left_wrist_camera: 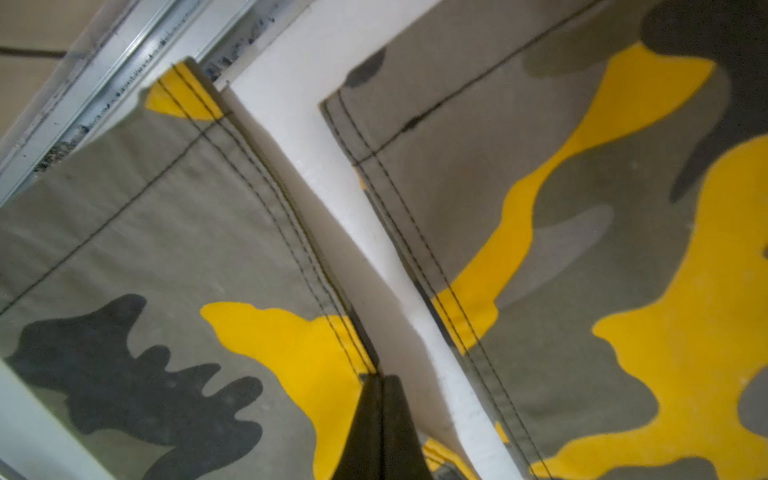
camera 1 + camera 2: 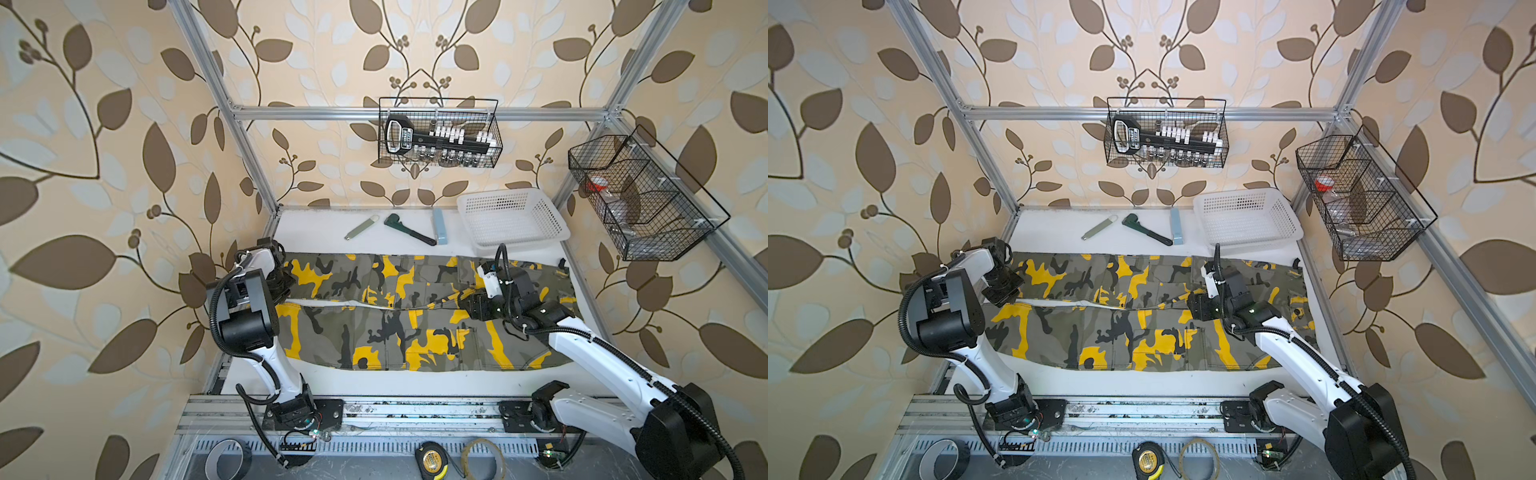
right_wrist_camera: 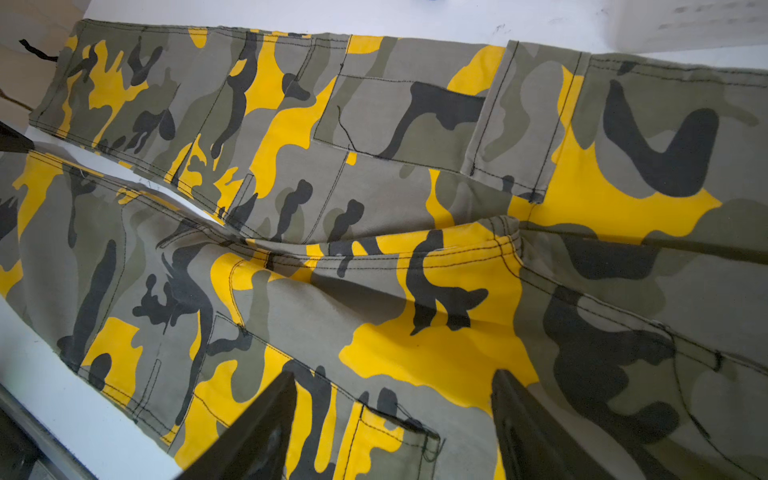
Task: Fold and stack the trousers
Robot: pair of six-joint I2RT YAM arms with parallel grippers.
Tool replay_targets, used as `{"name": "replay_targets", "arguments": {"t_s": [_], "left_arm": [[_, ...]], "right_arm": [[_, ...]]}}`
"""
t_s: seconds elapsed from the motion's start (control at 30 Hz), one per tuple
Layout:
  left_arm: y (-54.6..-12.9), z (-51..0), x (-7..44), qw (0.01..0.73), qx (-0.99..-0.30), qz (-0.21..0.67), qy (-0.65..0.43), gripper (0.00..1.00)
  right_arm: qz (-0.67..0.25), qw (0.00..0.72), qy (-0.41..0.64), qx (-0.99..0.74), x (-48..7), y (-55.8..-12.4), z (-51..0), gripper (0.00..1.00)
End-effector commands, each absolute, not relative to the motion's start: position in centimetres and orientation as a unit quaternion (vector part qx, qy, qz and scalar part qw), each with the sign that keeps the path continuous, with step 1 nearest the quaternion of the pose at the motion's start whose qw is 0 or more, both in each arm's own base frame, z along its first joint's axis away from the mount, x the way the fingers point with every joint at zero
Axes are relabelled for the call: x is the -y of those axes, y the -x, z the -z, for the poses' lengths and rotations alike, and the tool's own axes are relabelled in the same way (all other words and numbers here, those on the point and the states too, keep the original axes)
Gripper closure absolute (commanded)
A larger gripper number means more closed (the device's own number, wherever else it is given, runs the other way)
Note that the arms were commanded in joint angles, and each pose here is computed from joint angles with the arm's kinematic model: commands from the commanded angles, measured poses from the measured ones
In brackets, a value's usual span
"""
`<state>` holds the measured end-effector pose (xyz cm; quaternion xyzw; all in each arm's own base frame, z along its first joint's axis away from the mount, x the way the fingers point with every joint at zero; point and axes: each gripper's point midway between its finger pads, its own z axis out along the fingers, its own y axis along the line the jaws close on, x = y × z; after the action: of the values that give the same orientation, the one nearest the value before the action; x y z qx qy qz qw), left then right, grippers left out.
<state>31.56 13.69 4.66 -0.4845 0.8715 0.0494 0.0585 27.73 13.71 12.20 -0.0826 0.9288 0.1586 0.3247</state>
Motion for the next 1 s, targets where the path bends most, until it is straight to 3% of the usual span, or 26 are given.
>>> {"name": "replay_targets", "arguments": {"t_s": [0.0,0.37,0.47,0.53,0.57,0.63,0.7,0.87,0.97], "left_arm": [[-30.7,-10.1,-14.2,0.096,-0.871,-0.088,0.474,1.0],[-21.8,-21.4,-14.3,0.194,-0.814,-0.185,0.516,1.0],[-20.5,-21.1,-13.6,0.209,-0.818,-0.171,0.508,1.0],[-20.2,-19.0,-13.0,0.179,-0.829,-0.164,0.503,1.0],[-20.2,-18.1,-12.9,0.164,-0.833,-0.163,0.503,0.94],[-20.8,-17.1,-13.1,0.151,-0.831,-0.164,0.509,0.66],[-22.4,-16.3,-13.3,0.156,-0.828,-0.144,0.52,0.51],[-26.7,-13.2,-14.0,0.139,-0.818,-0.11,0.547,0.29],[-28.1,-10.2,-14.1,0.11,-0.81,-0.096,0.569,0.28]], "right_arm": [[-0.165,0.314,0.083,-0.931,-13.8,-27.4,-11.2,0.25],[-0.173,0.309,0.103,-0.929,-14.2,-27.8,-11.1,0.26],[-0.177,0.307,0.109,-0.929,-14.4,-27.9,-11.0,0.26],[-0.18,0.305,0.113,-0.928,-14.5,-27.9,-10.9,0.26],[-0.182,0.305,0.114,-0.928,-14.6,-28.0,-10.9,0.26],[-0.182,0.304,0.114,-0.928,-14.6,-28.0,-10.9,0.25],[-0.184,0.303,0.113,-0.928,-14.6,-27.9,-10.8,0.26],[-0.184,0.307,0.108,-0.928,-14.4,-27.5,-10.8,0.25],[-0.182,0.307,0.106,-0.928,-14.2,-27.4,-10.8,0.25]]}}
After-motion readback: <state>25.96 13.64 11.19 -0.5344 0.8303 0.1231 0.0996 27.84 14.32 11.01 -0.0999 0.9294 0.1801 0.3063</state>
